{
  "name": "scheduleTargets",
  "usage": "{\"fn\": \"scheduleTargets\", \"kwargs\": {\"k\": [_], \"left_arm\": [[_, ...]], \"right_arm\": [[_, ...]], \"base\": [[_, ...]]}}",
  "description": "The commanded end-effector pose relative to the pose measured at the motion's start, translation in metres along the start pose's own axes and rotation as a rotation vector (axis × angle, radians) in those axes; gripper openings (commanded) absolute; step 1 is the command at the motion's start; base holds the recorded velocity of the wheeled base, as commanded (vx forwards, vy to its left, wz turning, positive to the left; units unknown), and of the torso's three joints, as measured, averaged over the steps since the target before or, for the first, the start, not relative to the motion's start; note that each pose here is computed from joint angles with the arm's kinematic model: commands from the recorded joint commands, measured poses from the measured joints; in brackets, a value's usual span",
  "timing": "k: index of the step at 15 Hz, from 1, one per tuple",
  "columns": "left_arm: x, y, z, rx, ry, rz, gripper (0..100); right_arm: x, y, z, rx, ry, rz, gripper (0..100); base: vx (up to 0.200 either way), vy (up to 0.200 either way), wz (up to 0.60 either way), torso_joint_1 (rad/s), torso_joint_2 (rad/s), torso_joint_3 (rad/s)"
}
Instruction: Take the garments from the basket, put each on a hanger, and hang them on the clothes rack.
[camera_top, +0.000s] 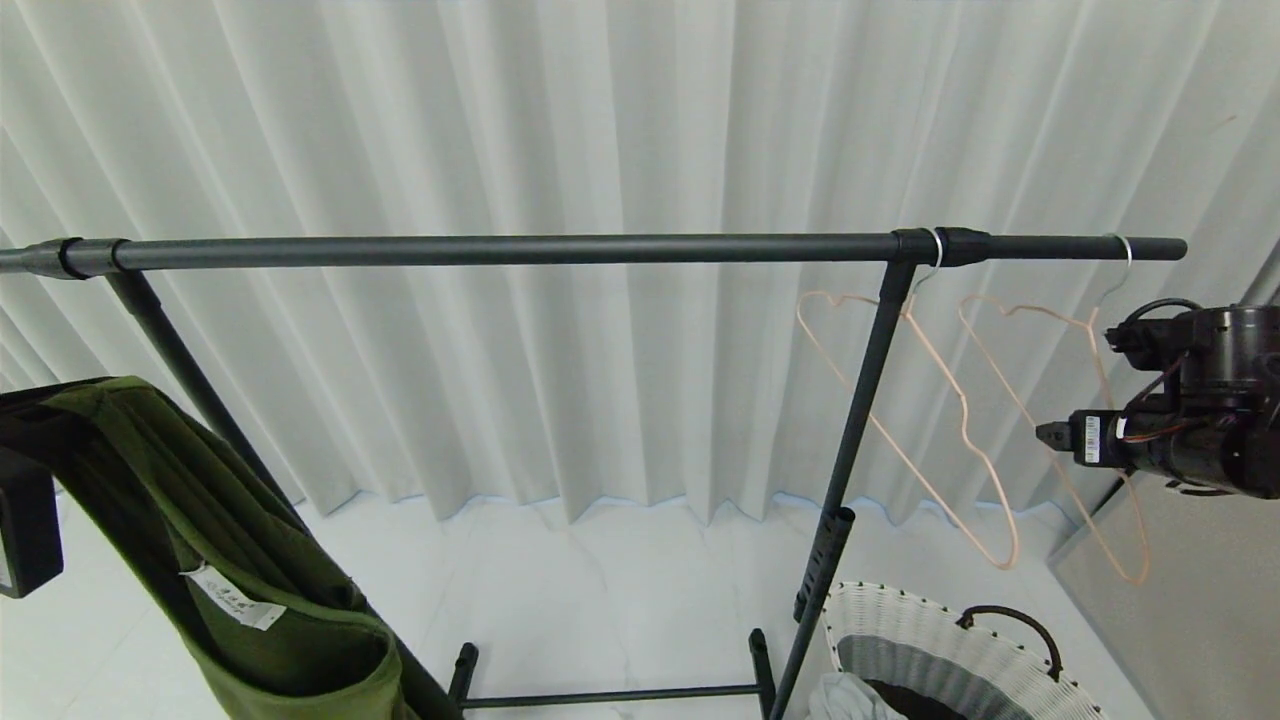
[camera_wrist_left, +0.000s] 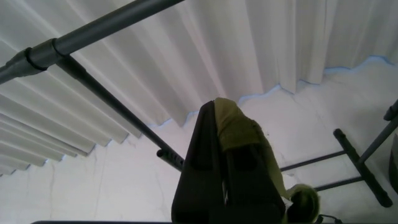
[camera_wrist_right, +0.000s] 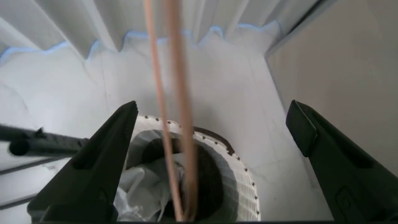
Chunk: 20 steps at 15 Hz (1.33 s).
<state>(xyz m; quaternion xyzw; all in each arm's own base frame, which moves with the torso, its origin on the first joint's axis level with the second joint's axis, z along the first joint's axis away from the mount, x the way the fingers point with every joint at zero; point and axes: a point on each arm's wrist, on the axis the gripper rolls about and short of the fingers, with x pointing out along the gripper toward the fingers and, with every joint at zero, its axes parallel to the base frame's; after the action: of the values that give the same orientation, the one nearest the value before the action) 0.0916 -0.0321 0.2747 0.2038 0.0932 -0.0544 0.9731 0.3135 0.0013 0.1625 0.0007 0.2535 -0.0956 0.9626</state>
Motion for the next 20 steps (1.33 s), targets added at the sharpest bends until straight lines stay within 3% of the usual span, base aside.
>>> {"fn": "scheduleTargets", "kwargs": {"k": [1, 5, 6, 14, 20], "left_arm": [[0.0, 0.0, 0.0, 0.0, 0.0, 0.0, 0], [0.001, 0.0, 0.0, 0.0, 0.003, -0.001, 0], [0.001, -0.001, -0.001, 0.0, 0.004, -0.001, 0], [0.001, -0.001, -0.002, -0.001, 0.006, -0.002, 0], [-0.001, -0.001, -0.004, 0.004, 0.006, -0.002, 0]], "right_arm": [[0.018, -0.003, -0.004, 0.007, 0.032, -0.018, 100], [0.019, -0.003, -0.002, 0.024, 0.03, 0.008, 100], [0.019, -0.002, -0.002, 0.028, 0.03, 0.01, 0], [0.012, -0.004, 0.001, 0.035, 0.012, 0.011, 0], [-0.018, -0.007, 0.006, 0.067, -0.038, 0.02, 0]], "base": [[0.0, 0.0, 0.0, 0.0, 0.0, 0.0], [0.0, 0.0, 0.0, 0.0, 0.0, 0.0], [0.0, 0.0, 0.0, 0.0, 0.0, 0.0], [0.0, 0.0, 0.0, 0.0, 0.0, 0.0], [0.0, 0.0, 0.0, 0.0, 0.0, 0.0]]}}
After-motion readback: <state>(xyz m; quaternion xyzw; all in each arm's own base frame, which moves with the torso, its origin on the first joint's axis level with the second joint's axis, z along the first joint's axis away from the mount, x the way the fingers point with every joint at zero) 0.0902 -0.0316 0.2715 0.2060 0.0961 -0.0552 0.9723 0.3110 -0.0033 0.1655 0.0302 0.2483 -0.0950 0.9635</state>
